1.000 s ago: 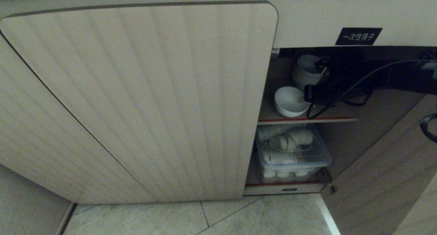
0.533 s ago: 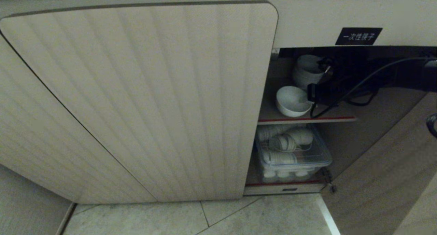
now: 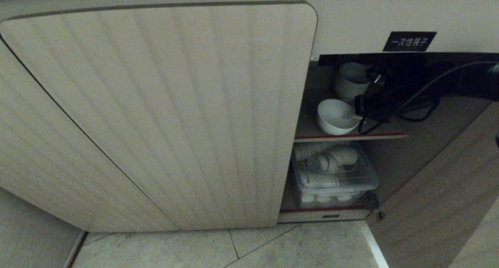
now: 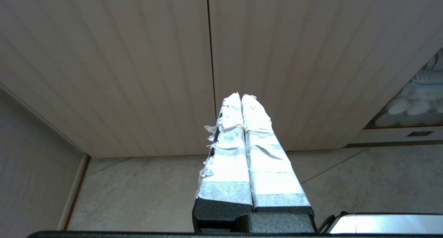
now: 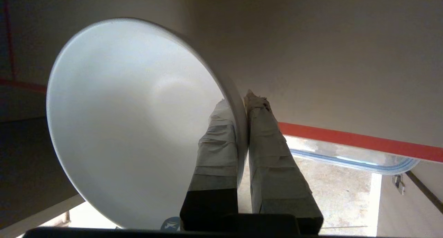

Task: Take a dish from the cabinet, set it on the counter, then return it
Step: Take the bowl from the cabinet, then place it on the table

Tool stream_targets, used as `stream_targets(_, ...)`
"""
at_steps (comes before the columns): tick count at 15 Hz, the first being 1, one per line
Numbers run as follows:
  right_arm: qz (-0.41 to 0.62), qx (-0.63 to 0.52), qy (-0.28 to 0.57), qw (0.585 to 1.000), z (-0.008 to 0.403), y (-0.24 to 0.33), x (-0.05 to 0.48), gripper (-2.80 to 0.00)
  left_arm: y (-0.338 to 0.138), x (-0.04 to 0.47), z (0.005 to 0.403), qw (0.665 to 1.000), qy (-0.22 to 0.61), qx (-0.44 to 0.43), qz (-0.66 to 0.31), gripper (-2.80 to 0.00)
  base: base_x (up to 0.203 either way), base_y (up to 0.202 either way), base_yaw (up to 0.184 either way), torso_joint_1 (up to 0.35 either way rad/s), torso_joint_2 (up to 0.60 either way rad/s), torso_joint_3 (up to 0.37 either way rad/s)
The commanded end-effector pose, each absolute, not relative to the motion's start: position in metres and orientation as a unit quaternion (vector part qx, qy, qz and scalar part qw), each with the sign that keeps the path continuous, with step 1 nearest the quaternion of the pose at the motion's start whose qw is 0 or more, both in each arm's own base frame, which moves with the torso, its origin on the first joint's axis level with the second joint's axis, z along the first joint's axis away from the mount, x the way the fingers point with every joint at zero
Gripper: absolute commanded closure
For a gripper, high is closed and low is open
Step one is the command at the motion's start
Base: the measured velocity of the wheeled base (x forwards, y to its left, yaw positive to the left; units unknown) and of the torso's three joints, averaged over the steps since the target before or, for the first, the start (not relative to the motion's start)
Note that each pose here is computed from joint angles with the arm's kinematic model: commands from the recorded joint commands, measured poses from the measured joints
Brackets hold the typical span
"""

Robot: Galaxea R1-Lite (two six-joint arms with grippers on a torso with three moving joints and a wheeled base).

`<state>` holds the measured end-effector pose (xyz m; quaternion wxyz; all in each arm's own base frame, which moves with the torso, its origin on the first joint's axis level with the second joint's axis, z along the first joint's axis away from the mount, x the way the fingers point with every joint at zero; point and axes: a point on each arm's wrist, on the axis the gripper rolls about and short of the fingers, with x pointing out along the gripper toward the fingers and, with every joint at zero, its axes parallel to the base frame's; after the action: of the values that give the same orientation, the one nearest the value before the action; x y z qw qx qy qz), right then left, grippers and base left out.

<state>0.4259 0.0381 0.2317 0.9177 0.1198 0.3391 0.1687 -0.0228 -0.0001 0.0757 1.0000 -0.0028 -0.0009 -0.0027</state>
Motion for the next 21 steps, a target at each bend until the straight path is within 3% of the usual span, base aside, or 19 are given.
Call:
stream_targets(1, 0.169, 0.121, 0.341, 0.917, 0.234, 0.038, 0.423, 0.00, 0.000, -0.023, 0.076, 1.000, -0.002, -0.003, -0.003, 0.00, 0.000, 0.000, 0.000, 0.000, 0.00, 0.000)
stream_targets(21, 0.166, 0.098, 0.418, 0.888, 0.233, 0.031, 0.394, 0.00, 0.000, -0.023, 0.076, 1.000, -0.002, -0.003, -0.003, 0.00, 0.000, 0.000, 0.000, 0.000, 0.00, 0.000)
